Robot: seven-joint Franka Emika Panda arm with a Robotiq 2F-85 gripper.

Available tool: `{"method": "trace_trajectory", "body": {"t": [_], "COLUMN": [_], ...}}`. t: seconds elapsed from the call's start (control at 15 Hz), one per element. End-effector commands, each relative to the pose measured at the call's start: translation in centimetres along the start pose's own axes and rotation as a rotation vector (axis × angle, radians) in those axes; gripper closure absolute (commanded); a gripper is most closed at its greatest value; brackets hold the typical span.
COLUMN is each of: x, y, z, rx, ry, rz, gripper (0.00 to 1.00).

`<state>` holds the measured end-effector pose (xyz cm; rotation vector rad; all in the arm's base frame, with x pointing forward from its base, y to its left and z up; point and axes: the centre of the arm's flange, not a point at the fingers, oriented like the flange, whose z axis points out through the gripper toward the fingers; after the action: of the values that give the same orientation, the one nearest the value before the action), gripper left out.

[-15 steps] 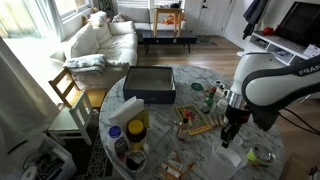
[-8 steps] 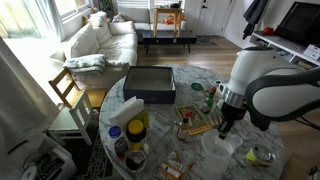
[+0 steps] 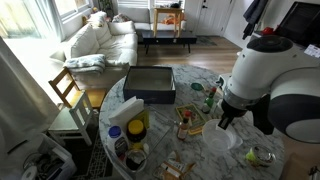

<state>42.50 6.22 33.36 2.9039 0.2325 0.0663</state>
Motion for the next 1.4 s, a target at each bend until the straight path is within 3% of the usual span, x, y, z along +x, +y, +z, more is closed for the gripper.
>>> {"method": "trace_trajectory", "body": {"t": [0.0, 0.33, 0.4, 0.47, 0.6, 0.73, 0.93, 1.0, 1.33], "x": [-1.1, -1.1, -1.0, -1.0, -1.0, -1.8, -3.0, -3.3, -4.3], "y": [-1.7, -3.3, -3.6, -2.8, -3.3, -1.2, -2.0, -2.4, -5.2], "z": [1.1, 3.1, 3.2, 2.2, 2.8, 3.5, 4.4, 4.5, 4.9], "rx": [-0.09, -0.203, -0.135, -0.156, -0.148, -0.243, -0.391, -0.406, -0.355], "ry": [0.0, -0.003, -0.041, 0.001, -0.013, -0.032, -0.068, -0.074, -0.073], "rz": [0.007, 0.014, 0.009, 0.016, 0.011, 0.069, -0.001, -0.027, -0.106], "gripper": [0.99, 0.99, 0.99, 0.96, 0.96, 0.99, 0.99, 0.99, 0.99]}}
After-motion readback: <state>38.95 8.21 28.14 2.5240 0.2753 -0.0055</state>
